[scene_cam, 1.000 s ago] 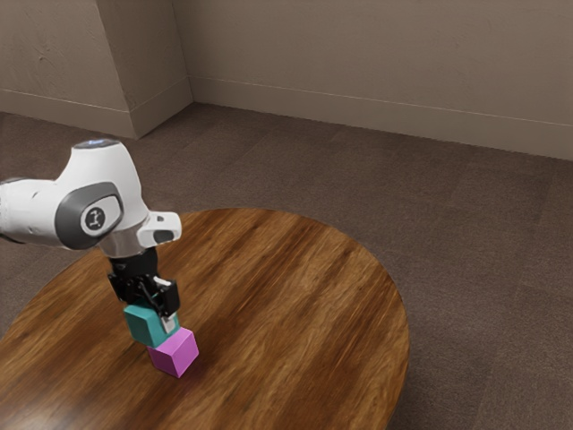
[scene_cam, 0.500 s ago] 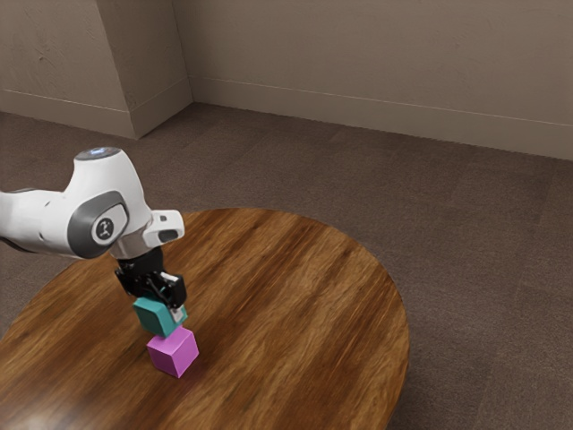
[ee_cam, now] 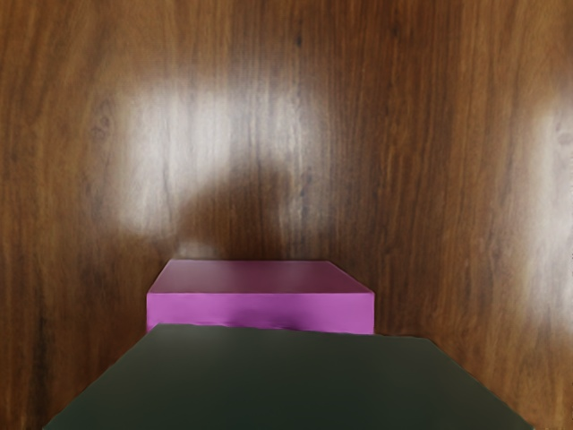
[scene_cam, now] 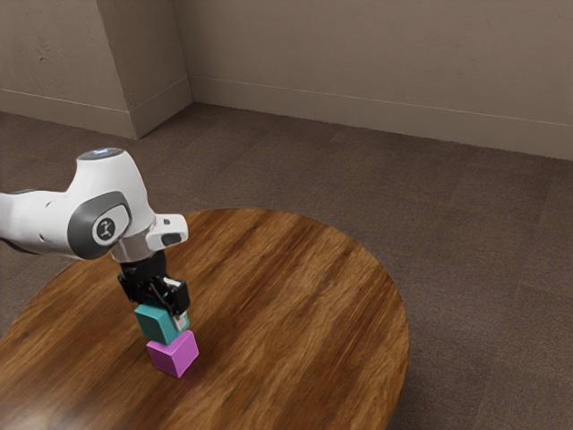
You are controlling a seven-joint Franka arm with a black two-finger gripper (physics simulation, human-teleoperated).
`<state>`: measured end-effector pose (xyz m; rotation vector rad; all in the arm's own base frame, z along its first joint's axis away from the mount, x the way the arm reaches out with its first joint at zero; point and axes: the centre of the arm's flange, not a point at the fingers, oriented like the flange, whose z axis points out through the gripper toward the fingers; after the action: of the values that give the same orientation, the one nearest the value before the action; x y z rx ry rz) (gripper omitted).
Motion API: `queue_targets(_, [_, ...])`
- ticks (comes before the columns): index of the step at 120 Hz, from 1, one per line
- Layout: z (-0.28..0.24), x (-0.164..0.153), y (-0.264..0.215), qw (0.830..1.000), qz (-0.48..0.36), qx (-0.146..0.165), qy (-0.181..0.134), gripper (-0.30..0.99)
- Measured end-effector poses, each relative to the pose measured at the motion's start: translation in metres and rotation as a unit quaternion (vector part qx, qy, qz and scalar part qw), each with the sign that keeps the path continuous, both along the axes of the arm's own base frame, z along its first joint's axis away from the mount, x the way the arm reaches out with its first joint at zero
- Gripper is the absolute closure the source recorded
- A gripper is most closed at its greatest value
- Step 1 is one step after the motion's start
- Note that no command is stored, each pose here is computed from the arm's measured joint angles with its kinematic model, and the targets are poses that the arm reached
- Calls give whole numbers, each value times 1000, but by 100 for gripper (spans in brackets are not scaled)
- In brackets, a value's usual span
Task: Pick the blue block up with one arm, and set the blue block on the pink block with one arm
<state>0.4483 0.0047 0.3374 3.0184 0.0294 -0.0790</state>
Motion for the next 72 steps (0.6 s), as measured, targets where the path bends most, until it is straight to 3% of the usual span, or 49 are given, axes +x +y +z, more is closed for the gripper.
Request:
queue_targets(47, [2,-3,-1,1000,-4,-4,11,6])
queue_targets(72, [46,-9,-5,999,-12,-15,-26,2])
